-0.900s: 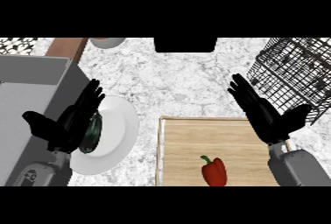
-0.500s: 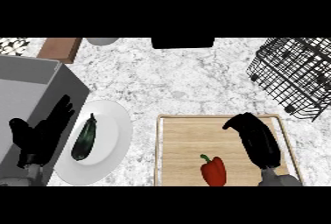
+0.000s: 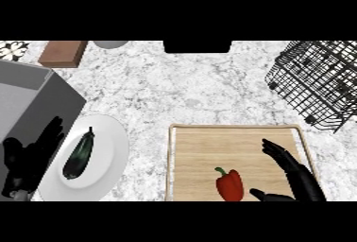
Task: Pick the bell pepper from the tray and place it in the tiered basket
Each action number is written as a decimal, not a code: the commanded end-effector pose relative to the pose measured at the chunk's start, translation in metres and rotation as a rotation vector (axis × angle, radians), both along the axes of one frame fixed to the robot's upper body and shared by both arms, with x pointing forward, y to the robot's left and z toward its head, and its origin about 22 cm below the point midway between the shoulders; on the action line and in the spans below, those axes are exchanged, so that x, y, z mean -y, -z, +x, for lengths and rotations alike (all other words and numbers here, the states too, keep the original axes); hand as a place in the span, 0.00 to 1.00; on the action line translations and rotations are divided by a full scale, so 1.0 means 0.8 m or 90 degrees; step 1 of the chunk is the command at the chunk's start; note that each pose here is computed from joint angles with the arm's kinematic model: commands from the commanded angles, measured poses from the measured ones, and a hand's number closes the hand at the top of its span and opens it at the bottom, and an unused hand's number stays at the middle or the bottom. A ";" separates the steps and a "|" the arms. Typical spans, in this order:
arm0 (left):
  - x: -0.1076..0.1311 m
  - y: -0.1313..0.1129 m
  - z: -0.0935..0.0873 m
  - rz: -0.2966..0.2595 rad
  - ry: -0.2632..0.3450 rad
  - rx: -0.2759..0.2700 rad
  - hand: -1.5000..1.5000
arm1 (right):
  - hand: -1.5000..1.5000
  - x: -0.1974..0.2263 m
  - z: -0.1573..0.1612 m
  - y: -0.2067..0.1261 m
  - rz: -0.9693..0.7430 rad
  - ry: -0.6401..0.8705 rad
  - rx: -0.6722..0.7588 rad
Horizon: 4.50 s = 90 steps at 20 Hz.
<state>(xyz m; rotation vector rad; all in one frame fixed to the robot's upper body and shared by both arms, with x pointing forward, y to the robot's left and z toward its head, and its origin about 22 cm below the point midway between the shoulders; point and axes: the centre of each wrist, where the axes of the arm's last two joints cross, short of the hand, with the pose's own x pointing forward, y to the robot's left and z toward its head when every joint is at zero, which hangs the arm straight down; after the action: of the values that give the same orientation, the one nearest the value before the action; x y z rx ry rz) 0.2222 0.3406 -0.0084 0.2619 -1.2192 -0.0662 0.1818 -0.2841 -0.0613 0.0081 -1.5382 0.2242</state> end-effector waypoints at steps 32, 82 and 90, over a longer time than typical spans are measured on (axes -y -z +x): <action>-0.039 0.038 -0.013 0.004 -0.001 -0.012 0.50 | 0.00 -0.055 0.063 -0.184 -0.391 -0.230 -0.339; -0.018 0.006 -0.004 0.004 -0.004 -0.018 0.50 | 1.00 -0.146 0.042 -0.056 -0.321 -0.285 -0.235; -0.005 0.015 0.000 0.005 -0.003 -0.022 0.50 | 1.00 -0.107 0.022 -0.075 -0.301 -0.183 -0.198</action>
<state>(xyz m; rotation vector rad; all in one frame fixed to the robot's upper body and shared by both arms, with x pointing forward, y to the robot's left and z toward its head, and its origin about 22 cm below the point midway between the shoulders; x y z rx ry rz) 0.2175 0.3603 -0.0212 0.2698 -1.1926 -0.0669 0.2066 -0.1923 -0.0010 -0.0930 -1.1263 0.8138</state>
